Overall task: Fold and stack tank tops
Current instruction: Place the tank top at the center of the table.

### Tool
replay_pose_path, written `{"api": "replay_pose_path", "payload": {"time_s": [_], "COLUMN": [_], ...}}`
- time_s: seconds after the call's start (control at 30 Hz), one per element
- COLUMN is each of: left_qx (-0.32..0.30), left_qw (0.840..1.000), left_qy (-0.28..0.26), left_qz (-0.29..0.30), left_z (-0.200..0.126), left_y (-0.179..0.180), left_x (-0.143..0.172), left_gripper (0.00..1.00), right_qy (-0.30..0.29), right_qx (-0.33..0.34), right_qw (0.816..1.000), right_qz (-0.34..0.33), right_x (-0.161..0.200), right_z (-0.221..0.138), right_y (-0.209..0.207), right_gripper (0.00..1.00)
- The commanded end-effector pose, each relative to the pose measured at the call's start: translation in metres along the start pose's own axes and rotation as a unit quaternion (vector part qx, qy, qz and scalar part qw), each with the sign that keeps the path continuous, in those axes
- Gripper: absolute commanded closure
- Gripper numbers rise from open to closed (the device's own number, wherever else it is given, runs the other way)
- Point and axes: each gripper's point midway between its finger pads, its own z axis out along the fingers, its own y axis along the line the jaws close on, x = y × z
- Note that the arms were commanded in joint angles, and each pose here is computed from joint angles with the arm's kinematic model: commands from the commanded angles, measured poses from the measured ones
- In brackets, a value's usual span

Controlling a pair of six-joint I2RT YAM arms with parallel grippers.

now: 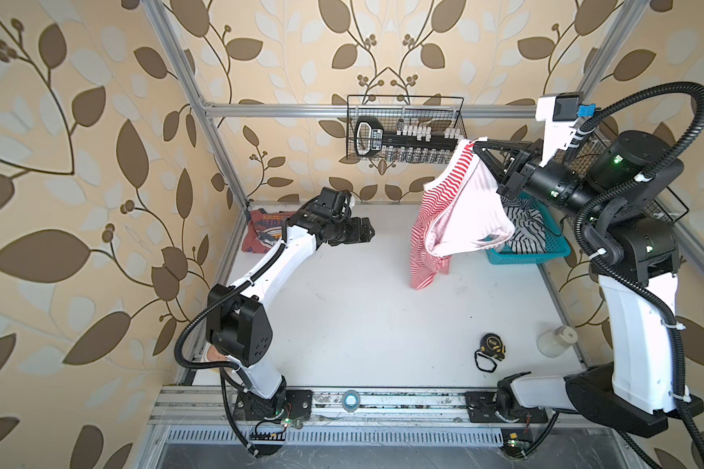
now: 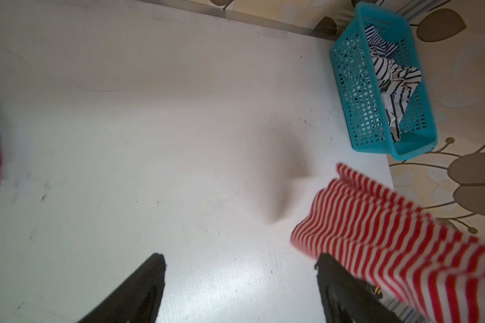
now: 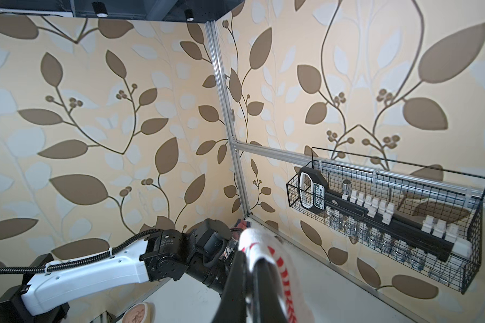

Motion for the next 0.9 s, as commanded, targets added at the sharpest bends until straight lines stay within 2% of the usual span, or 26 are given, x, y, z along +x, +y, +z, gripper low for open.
{"api": "replay_pose_path", "payload": {"time_s": [0.0,0.07,0.2,0.47,0.57,0.67,0.7,0.77,0.87], "left_qx": [-0.027,-0.031,-0.043,-0.055,-0.053,-0.054,-0.055,-0.055,-0.058], "left_qw": [0.999,0.998,0.998,0.998,0.999,0.999,0.998,0.998,0.998], "left_qy": [-0.044,-0.049,-0.044,-0.017,-0.008,0.0,0.002,0.008,0.022], "left_qz": [0.017,0.019,0.021,0.013,0.01,0.008,0.008,0.007,0.005], "left_z": [-0.031,-0.036,-0.037,-0.024,-0.018,-0.014,-0.013,-0.011,-0.009], "left_y": [0.007,0.009,0.015,0.024,0.025,0.027,0.027,0.028,0.031], "left_x": [-0.01,-0.009,-0.003,0.01,0.013,0.016,0.017,0.019,0.026], "left_gripper": [0.13,0.12,0.12,0.12,0.12,0.12,0.12,0.12,0.12], "right_qy": [0.012,0.039,0.096,0.237,0.281,0.312,0.322,0.329,0.332], "right_qx": [0.051,0.079,0.089,0.132,0.137,0.146,0.149,0.161,0.179], "right_qw": [0.999,0.996,0.989,0.944,0.925,0.91,0.905,0.9,0.898], "right_qz": [-0.007,0.007,0.062,0.187,0.216,0.231,0.236,0.237,0.225], "right_x": [0.006,0.023,0.074,0.224,0.274,0.306,0.317,0.324,0.322], "right_z": [-0.002,0.005,0.031,0.088,0.111,0.131,0.137,0.143,0.139], "right_y": [-0.017,-0.035,-0.072,-0.19,-0.228,-0.259,-0.267,-0.279,-0.28], "right_gripper": [1.0,1.0,1.0,1.0,0.87,0.79,0.74,0.63,0.58]}}
